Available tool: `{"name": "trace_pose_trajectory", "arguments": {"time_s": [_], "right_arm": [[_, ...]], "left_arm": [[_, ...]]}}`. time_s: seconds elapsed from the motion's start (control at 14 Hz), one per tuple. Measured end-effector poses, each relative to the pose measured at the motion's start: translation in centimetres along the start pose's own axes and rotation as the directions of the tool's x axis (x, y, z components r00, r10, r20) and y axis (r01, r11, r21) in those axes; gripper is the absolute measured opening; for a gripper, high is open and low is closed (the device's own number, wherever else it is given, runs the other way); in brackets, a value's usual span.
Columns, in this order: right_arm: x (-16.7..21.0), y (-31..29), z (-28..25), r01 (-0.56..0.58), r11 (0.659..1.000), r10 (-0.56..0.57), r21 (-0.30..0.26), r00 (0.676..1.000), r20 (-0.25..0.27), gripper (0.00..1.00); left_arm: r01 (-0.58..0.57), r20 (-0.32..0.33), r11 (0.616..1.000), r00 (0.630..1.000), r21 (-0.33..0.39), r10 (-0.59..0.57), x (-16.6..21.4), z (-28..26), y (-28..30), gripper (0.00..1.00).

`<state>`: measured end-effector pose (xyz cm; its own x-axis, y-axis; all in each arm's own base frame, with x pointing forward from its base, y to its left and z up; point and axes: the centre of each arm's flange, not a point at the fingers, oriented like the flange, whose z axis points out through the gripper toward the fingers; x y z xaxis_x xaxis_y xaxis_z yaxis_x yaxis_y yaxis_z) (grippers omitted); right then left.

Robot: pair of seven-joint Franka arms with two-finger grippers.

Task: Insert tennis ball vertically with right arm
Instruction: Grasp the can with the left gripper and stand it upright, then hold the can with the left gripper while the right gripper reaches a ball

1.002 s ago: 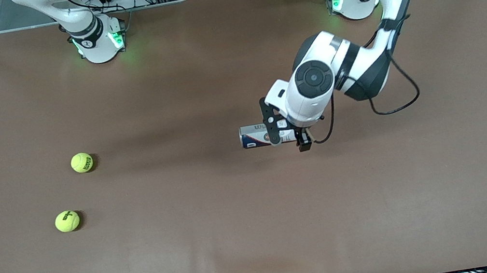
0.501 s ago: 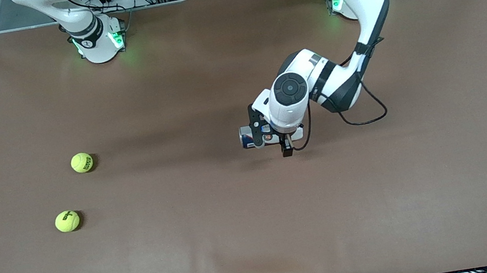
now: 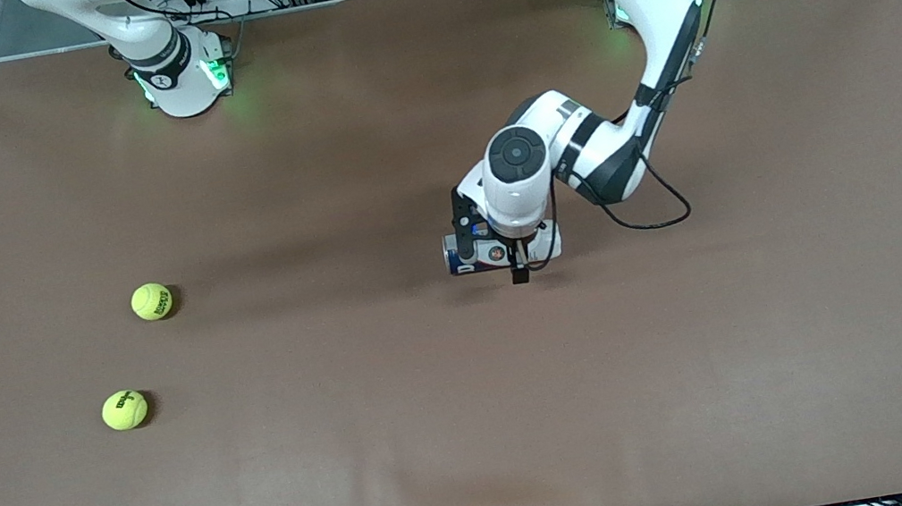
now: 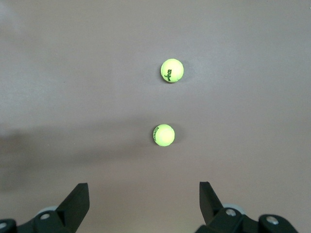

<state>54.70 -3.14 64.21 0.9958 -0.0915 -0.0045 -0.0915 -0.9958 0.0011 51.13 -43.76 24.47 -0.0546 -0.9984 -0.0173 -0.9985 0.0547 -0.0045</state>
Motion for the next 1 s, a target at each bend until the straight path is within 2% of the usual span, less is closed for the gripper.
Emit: {"name": "trace_pose_trajectory", "arguments": {"time_s": [0.21,0.5,1.0], "right_arm": [[0.0,0.0,0.0,0.0,1.0,0.0,0.0,1.0,0.0,1.0],[0.0,0.0,0.0,0.0,1.0,0.0,0.0,1.0,0.0,1.0],[0.9,-1.2,1.2,0.021,1.0,-0.021,-0.001,1.0,0.007,1.0]], "left_arm": [[-0.026,0.027,1.0,0.999,0.001,0.026,0.7,0.8,1.3,1.0],[0.0,0.077,0.999,0.997,0.033,-0.003,0.9,1.7,2.5,1.0],[-0.005,0.056,0.999,0.998,0.051,0.002,0.8,2.4,3.0,1.0]]}}
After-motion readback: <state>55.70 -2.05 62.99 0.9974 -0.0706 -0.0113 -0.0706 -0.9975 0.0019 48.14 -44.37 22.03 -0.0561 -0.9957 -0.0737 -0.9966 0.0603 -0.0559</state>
